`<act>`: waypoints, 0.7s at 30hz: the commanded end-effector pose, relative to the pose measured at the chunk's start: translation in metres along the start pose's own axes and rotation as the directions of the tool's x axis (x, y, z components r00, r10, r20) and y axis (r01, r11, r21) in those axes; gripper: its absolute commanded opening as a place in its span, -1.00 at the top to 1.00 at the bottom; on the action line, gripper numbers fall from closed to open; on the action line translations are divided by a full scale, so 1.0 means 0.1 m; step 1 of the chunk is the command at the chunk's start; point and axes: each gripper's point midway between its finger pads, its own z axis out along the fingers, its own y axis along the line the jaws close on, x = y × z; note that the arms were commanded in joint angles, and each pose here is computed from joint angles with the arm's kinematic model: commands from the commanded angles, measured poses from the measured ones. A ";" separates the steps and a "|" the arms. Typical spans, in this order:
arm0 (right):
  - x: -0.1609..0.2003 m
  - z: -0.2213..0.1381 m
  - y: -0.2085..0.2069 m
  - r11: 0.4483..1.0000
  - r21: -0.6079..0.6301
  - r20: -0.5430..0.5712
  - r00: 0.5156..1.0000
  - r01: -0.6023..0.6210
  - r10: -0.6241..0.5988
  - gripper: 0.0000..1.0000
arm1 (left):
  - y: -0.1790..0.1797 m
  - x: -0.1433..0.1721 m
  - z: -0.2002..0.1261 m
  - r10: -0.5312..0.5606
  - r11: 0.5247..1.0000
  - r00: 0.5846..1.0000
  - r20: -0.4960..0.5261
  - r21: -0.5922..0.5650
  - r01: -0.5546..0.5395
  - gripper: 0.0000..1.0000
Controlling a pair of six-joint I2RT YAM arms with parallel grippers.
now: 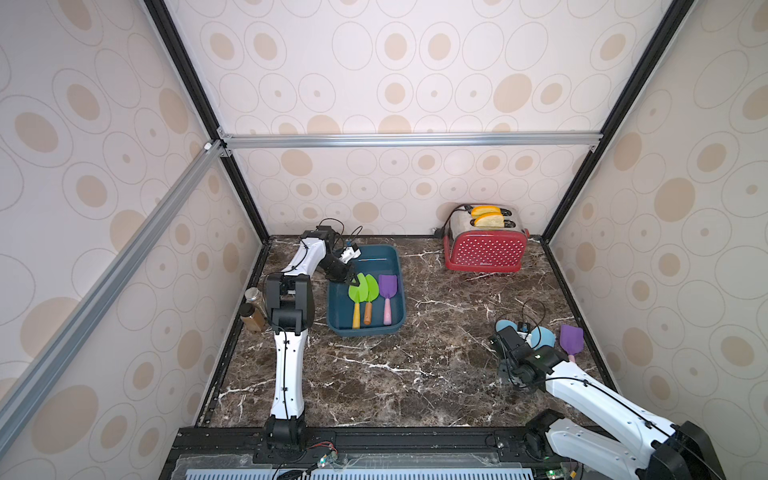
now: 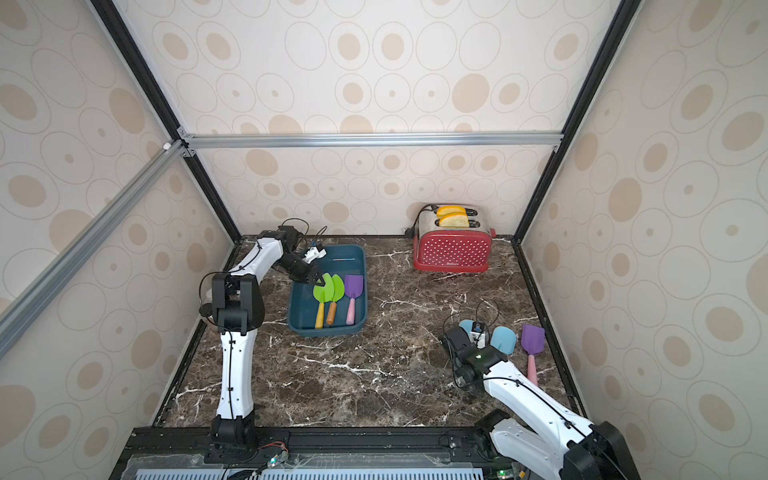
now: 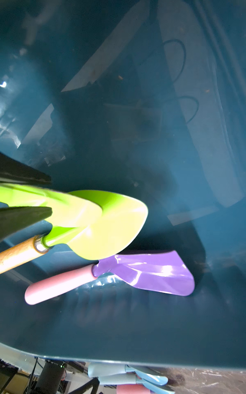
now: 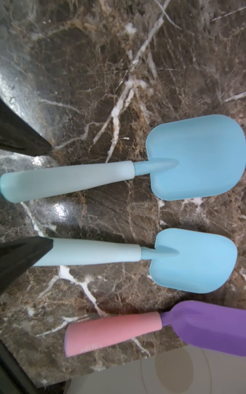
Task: Put the shovel into the storage box
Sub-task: Place the shovel in the storage box, then pick up the shovel from the center of the board.
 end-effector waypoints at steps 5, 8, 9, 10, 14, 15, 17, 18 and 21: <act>-0.02 0.10 0.14 0.999 -0.054 -0.009 1.000 -0.005 0.005 -0.32 | 0.03 -0.09 -0.07 -0.017 1.000 0.999 0.037 -0.019 0.018 0.44; -0.02 0.12 0.14 0.999 -0.051 -0.017 1.000 -0.014 0.013 -0.33 | -0.07 -0.17 -0.22 -0.006 1.000 0.997 0.082 -0.019 0.007 0.39; -0.01 0.13 0.14 0.999 -0.047 -0.021 1.000 -0.018 0.017 -0.33 | -0.11 -0.19 -0.27 0.000 1.000 0.995 0.097 -0.020 0.002 0.37; -0.02 0.14 0.13 0.999 -0.044 -0.024 0.999 -0.025 0.024 -0.33 | -0.18 -0.23 -0.35 0.013 1.000 0.993 0.119 -0.023 -0.011 0.34; 0.00 0.19 0.12 0.998 -0.046 -0.048 0.998 -0.053 0.051 -0.34 | -0.47 -0.31 -0.64 0.072 0.997 0.981 0.182 -0.041 -0.065 0.23; 0.00 0.20 0.13 0.997 -0.050 -0.057 0.997 -0.058 0.055 -0.34 | -0.53 -0.32 -0.70 0.083 0.996 0.977 0.195 -0.045 -0.076 0.21; 0.02 0.25 0.13 0.996 -0.056 -0.077 0.995 -0.074 0.070 -0.34 | -0.70 -0.34 -0.85 0.111 0.993 0.966 0.232 -0.054 -0.102 0.14; 0.02 0.26 0.14 0.995 -0.061 -0.085 0.994 -0.080 0.075 -0.34 | -0.77 -0.34 -0.90 0.125 0.992 0.961 0.246 -0.058 -0.114 0.12; 0.05 0.34 0.16 0.993 -0.070 -0.112 0.989 -0.100 0.092 -0.33 | -0.95 -0.34 -1.06 0.149 0.989 0.945 0.291 -0.069 -0.134 0.07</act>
